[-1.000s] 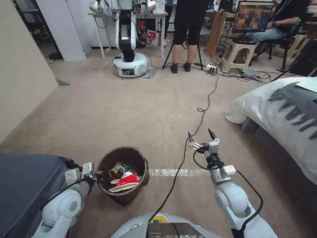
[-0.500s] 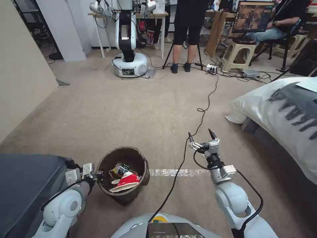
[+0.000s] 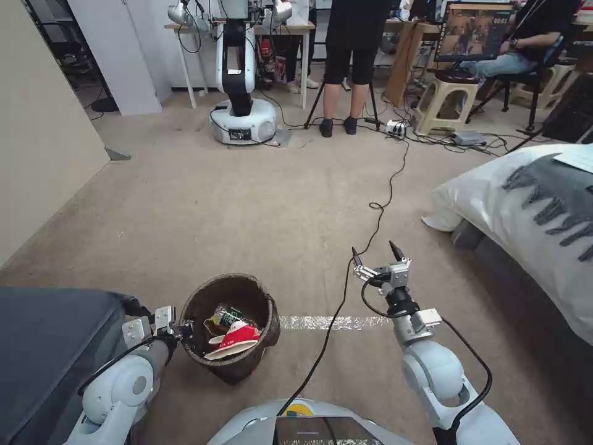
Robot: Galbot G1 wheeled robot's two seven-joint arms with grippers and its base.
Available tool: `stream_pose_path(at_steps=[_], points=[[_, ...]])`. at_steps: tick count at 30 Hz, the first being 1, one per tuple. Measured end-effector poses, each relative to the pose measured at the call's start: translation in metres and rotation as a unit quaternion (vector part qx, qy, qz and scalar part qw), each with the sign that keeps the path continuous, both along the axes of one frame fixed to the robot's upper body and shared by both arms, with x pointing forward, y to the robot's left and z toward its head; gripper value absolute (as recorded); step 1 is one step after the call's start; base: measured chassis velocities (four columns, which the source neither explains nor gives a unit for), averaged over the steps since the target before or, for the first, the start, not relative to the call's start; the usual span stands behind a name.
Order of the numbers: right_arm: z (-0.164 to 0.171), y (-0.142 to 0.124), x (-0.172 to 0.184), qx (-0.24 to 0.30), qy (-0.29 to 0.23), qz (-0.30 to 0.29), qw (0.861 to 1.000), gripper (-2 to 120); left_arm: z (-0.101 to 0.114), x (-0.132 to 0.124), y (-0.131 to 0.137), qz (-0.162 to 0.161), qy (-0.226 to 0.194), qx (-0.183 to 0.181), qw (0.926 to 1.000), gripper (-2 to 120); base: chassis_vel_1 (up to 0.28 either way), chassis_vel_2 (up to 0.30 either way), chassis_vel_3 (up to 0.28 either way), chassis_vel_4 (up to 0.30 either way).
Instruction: Pick up the trash bin, then pick up the garbage from the floor and place it into the trash bin.
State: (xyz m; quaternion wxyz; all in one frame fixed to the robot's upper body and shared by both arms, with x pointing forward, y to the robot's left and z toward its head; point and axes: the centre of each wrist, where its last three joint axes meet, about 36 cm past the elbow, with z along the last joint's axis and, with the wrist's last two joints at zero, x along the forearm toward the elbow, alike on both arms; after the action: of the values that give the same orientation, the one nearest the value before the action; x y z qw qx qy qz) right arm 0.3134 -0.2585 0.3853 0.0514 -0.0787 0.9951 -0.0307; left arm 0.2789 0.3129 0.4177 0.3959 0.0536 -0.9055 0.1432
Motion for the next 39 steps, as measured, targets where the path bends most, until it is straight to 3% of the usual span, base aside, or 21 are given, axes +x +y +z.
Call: stream_pose_path(at_steps=[22,36,39], points=[[0.002,0.001,0.001,0.001,-0.002,0.001,1.000,100,0.012,-0.002,-0.001,-0.010,-0.018,-0.002,0.9998,97,0.000,0.000,0.000,0.000],[0.003,0.002,0.002,0.004,-0.001,0.003,1.000,100,0.039,-0.012,-0.007,-0.013,-0.048,0.015,0.9986,100,0.000,0.000,0.000,0.000],[0.006,0.002,0.002,0.009,0.000,0.002,1.000,100,0.051,-0.016,-0.010,-0.014,-0.063,0.037,0.9972,100,0.000,0.000,0.000,0.000]])
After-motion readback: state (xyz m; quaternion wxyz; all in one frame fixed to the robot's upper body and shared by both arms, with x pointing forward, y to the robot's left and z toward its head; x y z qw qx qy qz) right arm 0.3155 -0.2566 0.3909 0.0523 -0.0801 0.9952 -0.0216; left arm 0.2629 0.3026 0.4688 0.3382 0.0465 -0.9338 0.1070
